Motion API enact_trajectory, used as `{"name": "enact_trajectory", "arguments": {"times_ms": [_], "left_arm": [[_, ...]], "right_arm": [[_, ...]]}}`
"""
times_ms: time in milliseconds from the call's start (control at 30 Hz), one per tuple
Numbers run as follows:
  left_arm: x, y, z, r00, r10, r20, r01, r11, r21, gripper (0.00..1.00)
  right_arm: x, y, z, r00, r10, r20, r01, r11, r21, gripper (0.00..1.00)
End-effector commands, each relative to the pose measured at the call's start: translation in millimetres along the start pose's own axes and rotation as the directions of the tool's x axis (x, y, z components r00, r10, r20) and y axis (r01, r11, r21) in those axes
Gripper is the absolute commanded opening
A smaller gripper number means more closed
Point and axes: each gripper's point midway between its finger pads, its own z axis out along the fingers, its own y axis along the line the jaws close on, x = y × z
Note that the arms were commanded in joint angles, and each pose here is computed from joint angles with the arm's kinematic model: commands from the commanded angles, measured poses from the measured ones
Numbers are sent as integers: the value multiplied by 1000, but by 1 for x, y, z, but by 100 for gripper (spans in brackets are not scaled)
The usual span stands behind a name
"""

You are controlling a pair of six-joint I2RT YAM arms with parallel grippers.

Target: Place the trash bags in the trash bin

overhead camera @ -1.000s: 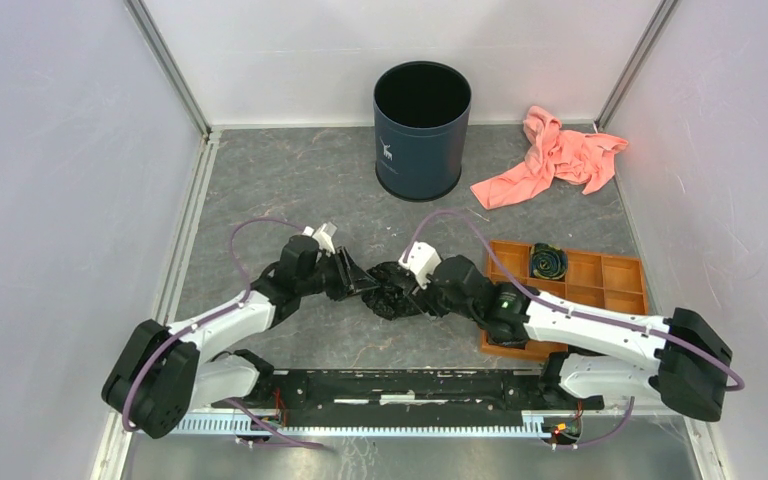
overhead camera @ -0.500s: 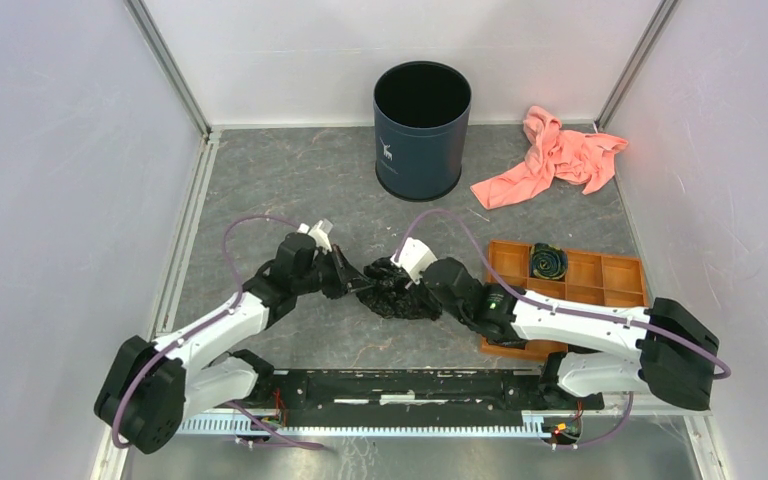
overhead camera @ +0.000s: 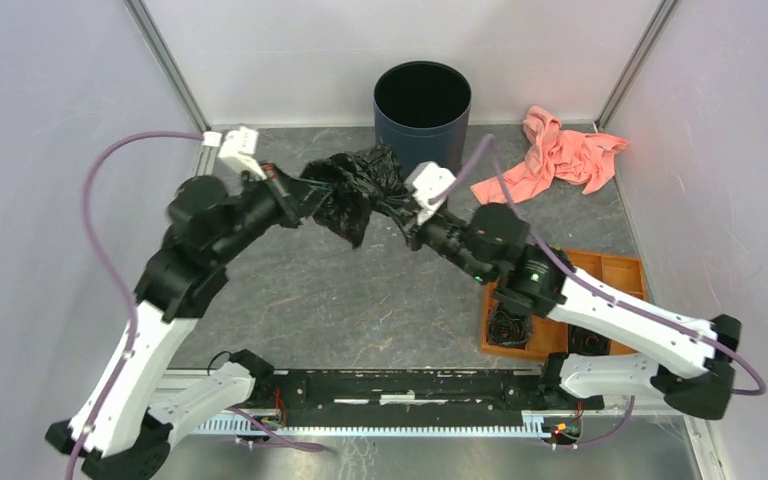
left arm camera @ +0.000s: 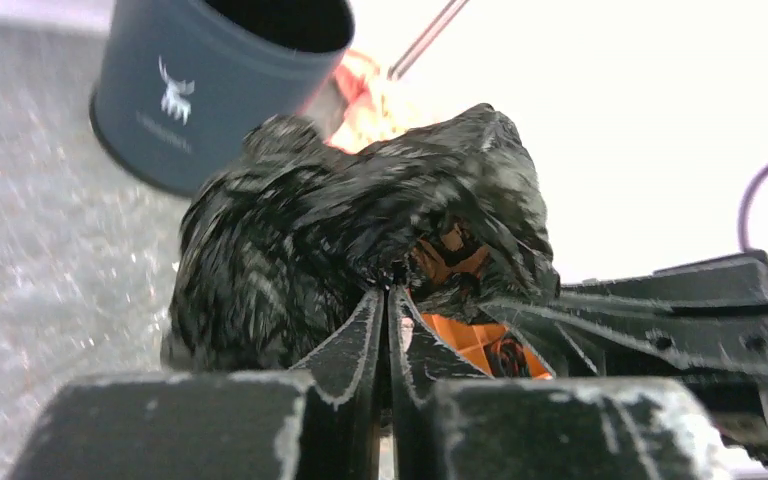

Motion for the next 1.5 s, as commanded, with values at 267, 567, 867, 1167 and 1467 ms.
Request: {"name": "enact_trajectory", "arguments": {"times_ms": [267, 567, 867, 1167, 1467], "left_arm": [[94, 105, -25, 982, 30, -184, -87, 947, -309, 65], [115, 101, -14, 977, -43, -208, -11, 967, -255, 87], [176, 108, 32, 930, -193, -312, 146, 975, -167, 93], [199, 112, 79, 887, -272, -372, 231, 961, -152, 94], [229, 110, 93, 831, -385, -402, 379, 920, -98, 93]], "right_arm": [[194, -3, -57, 933, 163, -321, -142, 986, 88, 0], [201, -24, -65, 920, 233, -316, -208, 972, 110, 0], [278, 47, -110, 835, 234, -497, -354, 921, -161, 0], [292, 87, -134, 813, 283, -509, -478, 824, -306, 0], [292, 81, -129, 832, 304, -463, -462, 842, -278, 1]]}}
